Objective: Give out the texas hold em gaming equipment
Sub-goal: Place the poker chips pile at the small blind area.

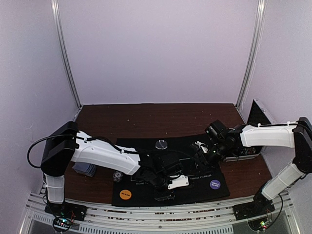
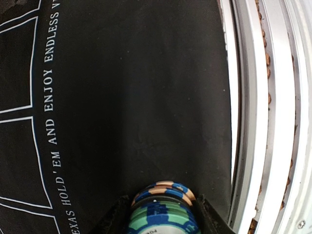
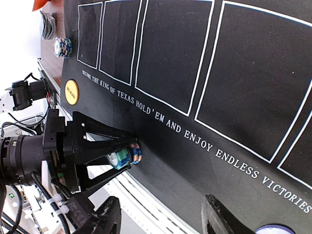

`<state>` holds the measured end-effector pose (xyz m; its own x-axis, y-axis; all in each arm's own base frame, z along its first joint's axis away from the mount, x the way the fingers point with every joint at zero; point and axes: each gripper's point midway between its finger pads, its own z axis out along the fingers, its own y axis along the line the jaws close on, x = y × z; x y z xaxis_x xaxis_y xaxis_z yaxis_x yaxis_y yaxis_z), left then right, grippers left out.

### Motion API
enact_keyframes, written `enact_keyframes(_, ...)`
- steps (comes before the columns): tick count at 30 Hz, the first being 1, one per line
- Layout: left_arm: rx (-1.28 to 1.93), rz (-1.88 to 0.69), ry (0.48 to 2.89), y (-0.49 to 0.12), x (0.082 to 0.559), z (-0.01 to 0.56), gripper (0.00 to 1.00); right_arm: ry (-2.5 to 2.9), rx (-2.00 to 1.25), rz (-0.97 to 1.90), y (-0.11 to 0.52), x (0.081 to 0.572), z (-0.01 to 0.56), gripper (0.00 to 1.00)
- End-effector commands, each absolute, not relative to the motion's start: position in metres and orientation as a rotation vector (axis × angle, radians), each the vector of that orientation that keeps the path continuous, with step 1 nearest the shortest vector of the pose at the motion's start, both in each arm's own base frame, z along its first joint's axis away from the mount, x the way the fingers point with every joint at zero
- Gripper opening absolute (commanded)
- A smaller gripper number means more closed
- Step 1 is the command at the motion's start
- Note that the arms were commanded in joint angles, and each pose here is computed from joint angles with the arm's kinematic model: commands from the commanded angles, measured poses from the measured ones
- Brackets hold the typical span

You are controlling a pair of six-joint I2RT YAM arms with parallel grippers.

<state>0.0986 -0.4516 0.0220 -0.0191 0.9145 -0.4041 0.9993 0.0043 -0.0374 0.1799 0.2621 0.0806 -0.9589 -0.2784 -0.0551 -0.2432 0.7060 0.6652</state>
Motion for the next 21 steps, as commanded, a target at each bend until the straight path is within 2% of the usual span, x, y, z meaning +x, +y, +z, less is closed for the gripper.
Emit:
enact_keyframes(1,2.009,-0.507,1.970,-0.461,0.093,0.030,0.52,-2.876,0.449,-1.079,0.260,0.184,0.084,0.59)
enact_keyframes(10,1.951,-0.527,1.919,-0.474,0.100,0.057,0.68,-2.912,0.455,-1.060,0.259,0.190,0.091,0.59)
enact_keyframes(16,1.859,-0.588,1.835,-0.481,0.104,0.112,0.78,-3.057,0.447,-0.942,0.248,0.209,0.102,0.61)
enact_keyframes(21,1.752,-0.628,1.839,-0.461,0.111,0.154,0.85,-3.225,0.387,-0.801,0.234,0.230,0.118,0.66)
